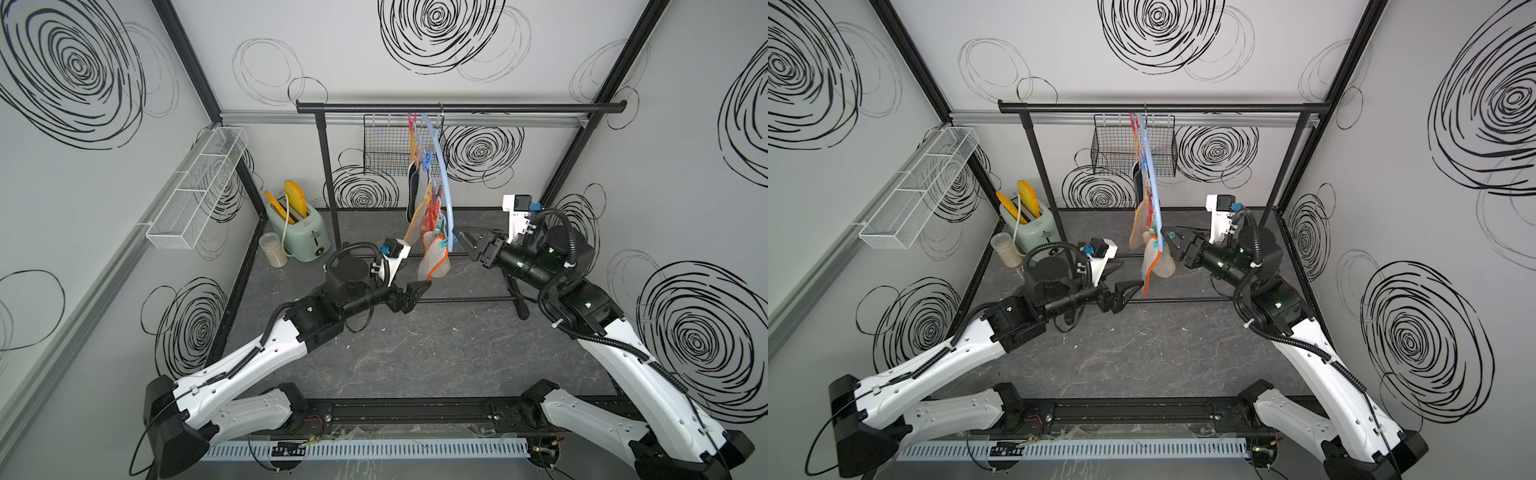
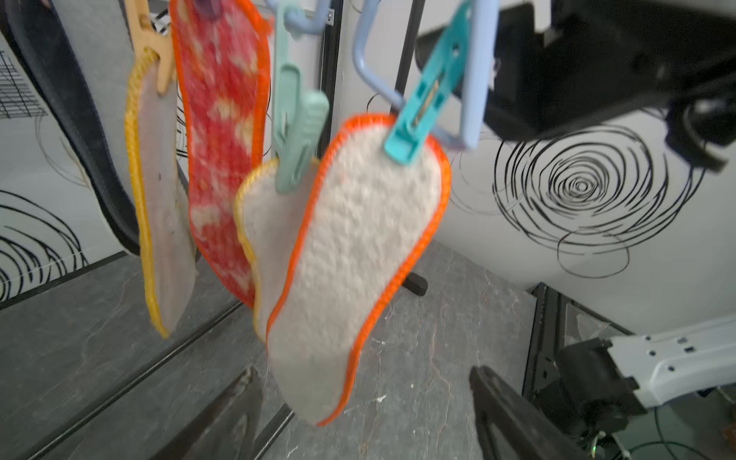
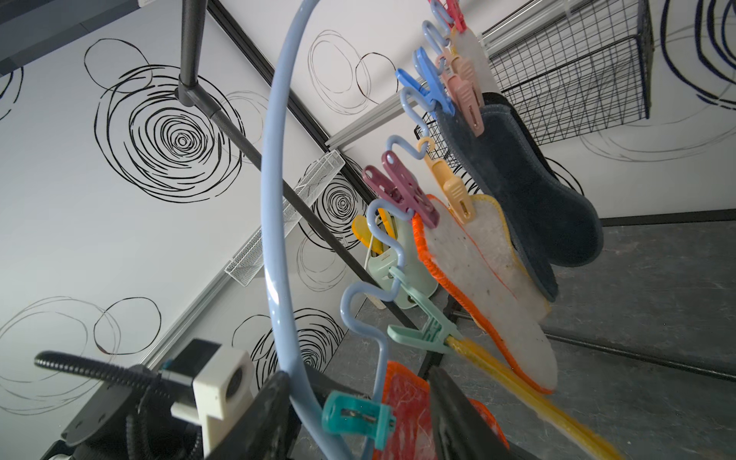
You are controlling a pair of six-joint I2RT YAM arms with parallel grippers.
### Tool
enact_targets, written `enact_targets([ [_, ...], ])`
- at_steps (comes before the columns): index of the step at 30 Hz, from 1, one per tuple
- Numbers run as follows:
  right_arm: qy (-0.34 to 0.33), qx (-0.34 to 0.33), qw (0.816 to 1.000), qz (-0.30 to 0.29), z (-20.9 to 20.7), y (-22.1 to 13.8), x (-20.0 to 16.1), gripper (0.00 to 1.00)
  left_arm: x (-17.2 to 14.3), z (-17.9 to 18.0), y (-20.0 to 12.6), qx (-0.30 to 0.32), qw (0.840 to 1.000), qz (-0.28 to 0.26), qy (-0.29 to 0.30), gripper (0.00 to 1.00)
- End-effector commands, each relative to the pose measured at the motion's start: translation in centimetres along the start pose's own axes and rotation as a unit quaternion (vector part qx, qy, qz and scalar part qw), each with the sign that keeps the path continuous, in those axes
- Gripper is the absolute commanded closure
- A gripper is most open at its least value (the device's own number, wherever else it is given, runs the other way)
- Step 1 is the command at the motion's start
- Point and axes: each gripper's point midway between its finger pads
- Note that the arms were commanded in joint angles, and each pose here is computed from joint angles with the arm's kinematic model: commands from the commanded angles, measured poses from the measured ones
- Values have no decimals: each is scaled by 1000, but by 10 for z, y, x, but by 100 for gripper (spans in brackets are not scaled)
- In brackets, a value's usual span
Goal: Take the shoe insoles off the hanger
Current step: Remove the insole from the hanger.
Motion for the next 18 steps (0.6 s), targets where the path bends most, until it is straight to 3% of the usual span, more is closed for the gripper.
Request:
enact_targets([
  [1, -2, 3, 1000, -11, 3, 0, 6, 42, 22, 7, -8, 68, 994, -86, 27, 13],
  [4, -1, 5, 1000, -13, 5, 0, 7, 42, 16, 1, -1, 93, 988, -113, 46, 12],
  [18, -4, 9, 1000, -10, 8, -2, 7, 41, 19, 20, 50, 197, 968, -140, 71, 21],
])
Point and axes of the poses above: each gripper's point midway between its finger pads, its own y axis out along the fingers, its own z axis along the line the jaws close on, x = y × z, and after that the axes turned 4 degrees about -y, right-handed
